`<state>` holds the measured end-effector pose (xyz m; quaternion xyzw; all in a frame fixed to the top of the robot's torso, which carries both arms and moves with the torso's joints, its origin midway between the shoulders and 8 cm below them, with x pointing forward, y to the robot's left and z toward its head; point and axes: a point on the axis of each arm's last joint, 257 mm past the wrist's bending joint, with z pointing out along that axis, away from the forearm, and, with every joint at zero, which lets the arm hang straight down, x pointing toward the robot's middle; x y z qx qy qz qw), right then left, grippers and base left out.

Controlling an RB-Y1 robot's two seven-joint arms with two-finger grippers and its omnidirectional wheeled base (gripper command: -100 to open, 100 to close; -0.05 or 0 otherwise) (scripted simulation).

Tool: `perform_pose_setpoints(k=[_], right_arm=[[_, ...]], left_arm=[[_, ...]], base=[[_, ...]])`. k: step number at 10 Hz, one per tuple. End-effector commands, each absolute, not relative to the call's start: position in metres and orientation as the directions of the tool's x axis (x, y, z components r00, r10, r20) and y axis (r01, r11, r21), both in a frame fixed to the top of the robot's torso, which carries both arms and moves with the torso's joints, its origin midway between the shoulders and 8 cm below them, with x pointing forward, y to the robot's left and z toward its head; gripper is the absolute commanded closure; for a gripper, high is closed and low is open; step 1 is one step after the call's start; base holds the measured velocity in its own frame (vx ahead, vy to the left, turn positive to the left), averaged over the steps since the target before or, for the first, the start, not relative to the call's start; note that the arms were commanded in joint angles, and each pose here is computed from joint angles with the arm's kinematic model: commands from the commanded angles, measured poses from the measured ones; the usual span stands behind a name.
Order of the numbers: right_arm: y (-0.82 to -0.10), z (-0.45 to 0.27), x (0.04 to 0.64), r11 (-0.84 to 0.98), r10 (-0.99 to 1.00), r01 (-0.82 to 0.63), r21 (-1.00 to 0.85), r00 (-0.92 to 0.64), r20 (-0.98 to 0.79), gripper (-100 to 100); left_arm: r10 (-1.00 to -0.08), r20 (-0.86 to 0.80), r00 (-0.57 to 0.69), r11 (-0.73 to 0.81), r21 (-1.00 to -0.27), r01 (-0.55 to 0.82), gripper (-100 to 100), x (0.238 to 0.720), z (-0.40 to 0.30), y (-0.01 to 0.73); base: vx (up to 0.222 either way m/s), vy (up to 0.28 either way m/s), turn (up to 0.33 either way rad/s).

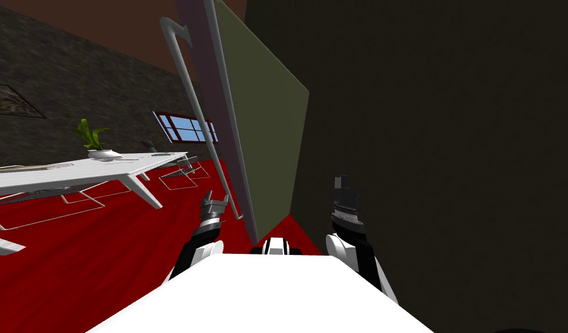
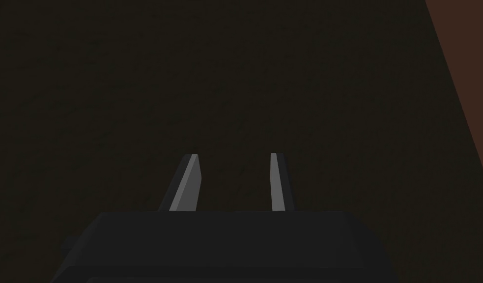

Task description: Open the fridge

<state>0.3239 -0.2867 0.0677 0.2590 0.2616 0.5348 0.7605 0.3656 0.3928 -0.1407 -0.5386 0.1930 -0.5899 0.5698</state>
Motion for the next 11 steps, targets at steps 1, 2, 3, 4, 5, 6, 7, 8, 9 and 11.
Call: perform_pose_setpoints(k=[1,2,3,4,5,6,7,8,9,11], right_arm=[[-0.287,0.068,0.324,0.294,0.949,-0.678,0.674,0.291,-0.121,0],[-0.287,0.068,0.324,0.294,0.949,-0.678,0.674,0.291,-0.121,0],[-0.287,0.068,0.324,0.294,0.949,-0.678,0.674,0.291,-0.121,0],[-0.287,0.068,0.324,0.294,0.949,-0.678,0.674,0.291,-0.121,0],[-0.287,0.068,0.324,0.294,0.949,-0.678,0.674,0.291,-0.121,0],[-0.287,0.068,0.324,0.294,0.949,-0.678,0.674,0.291,-0.121,0],[-0.287,0.068,0.324,0.294,0.949,-0.678,0.674,0.291,-0.121,0],[-0.287,0.068,0.324,0.294,0.949,-0.678,0.674,0.291,-0.121,0],[-0.287,0.068,0.324,0.294,0.949,-0.678,0.674,0.291,-0.121,0],[-0.287,0.068,0.324,0.294,0.949,-0.678,0.674,0.291,-0.121,0]], left_arm=[[-0.885,0.417,0.210,-0.274,-0.828,0.489,100,0.371,-0.138,0.388],[-0.884,0.418,0.209,-0.276,-0.828,0.488,100,0.372,-0.142,0.387],[-0.883,0.418,0.215,-0.277,-0.833,0.479,100,0.371,-0.145,0.388],[-0.901,0.384,0.203,-0.255,-0.846,0.468,-100,0.372,-0.143,0.390],[-0.911,0.362,0.196,-0.241,-0.856,0.458,-100,0.374,-0.143,0.392],[-0.921,0.341,0.190,-0.228,-0.865,0.447,-100,0.375,-0.144,0.394],[-0.928,0.324,0.185,-0.218,-0.873,0.437,-100,0.377,-0.146,0.396],[-0.933,0.311,0.182,-0.210,-0.880,0.426,-100,0.378,-0.149,0.398],[-0.936,0.302,0.181,-0.205,-0.886,0.416,-100,0.379,-0.153,0.400],[-0.939,0.291,0.183,-0.200,-0.896,0.396,-100,0.380,-0.162,0.404]], base=[[-0.033,0.021,-0.064],[-0.016,0.026,-0.022],[-0.014,0.008,0.009],[-0.007,-0.004,0.016],[-0.003,-0.011,0.016],[0.002,-0.013,0.025],[0.002,-0.013,0.027],[0.002,-0.019,0.016],[0.005,-0.023,0.020],[0.011,-0.022,0.028]])
